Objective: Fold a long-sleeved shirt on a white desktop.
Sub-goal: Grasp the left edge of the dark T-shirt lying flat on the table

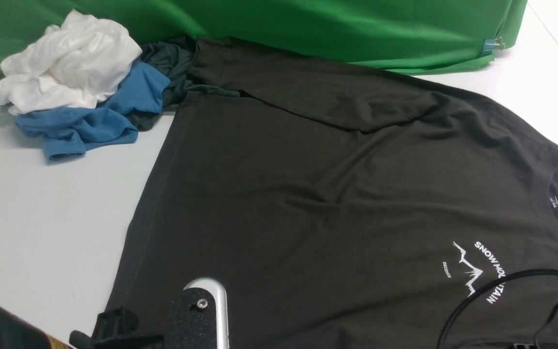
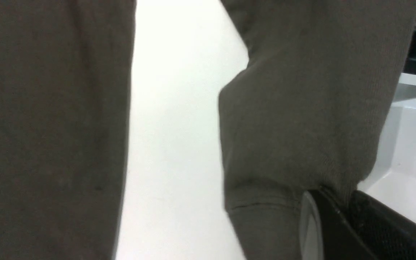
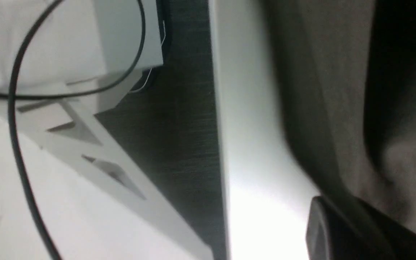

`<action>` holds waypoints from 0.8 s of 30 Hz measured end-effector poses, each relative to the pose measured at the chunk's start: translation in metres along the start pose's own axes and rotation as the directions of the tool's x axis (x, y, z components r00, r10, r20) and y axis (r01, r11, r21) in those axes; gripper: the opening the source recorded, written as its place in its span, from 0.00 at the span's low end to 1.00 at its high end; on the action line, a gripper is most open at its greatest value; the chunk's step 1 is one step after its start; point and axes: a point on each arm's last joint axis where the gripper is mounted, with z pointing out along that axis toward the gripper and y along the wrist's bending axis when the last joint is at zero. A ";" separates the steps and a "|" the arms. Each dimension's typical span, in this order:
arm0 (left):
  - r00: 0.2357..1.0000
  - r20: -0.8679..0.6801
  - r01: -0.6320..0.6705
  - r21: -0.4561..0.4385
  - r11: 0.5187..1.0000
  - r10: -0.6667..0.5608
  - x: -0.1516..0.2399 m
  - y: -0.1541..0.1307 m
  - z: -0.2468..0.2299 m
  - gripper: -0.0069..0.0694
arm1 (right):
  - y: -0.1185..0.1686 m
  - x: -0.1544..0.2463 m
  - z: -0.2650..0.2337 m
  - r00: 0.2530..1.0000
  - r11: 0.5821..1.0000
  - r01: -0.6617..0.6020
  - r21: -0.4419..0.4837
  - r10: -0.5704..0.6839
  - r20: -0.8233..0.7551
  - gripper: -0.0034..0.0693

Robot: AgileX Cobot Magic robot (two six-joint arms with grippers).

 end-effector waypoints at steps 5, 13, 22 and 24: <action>1.000 0.008 0.008 0.009 1.000 -0.008 -0.001 -0.001 -0.001 0.14 | -0.001 0.002 0.000 0.998 0.999 -0.049 0.008 0.049 -0.026 0.10; 0.998 -0.020 0.060 -0.116 0.991 -0.063 0.002 0.010 -0.002 0.14 | -0.012 -0.001 -0.001 0.991 0.982 -0.133 0.134 0.130 0.033 0.10; 0.989 0.072 0.139 -0.216 0.967 -0.126 -0.003 0.025 -0.004 0.14 | -0.024 -0.012 -0.015 0.986 0.963 -0.144 0.227 0.120 0.117 0.09; 0.983 0.070 0.180 -0.234 0.956 -0.168 -0.002 0.034 -0.003 0.14 | -0.028 -0.016 -0.019 0.982 0.960 -0.152 0.237 0.119 0.147 0.09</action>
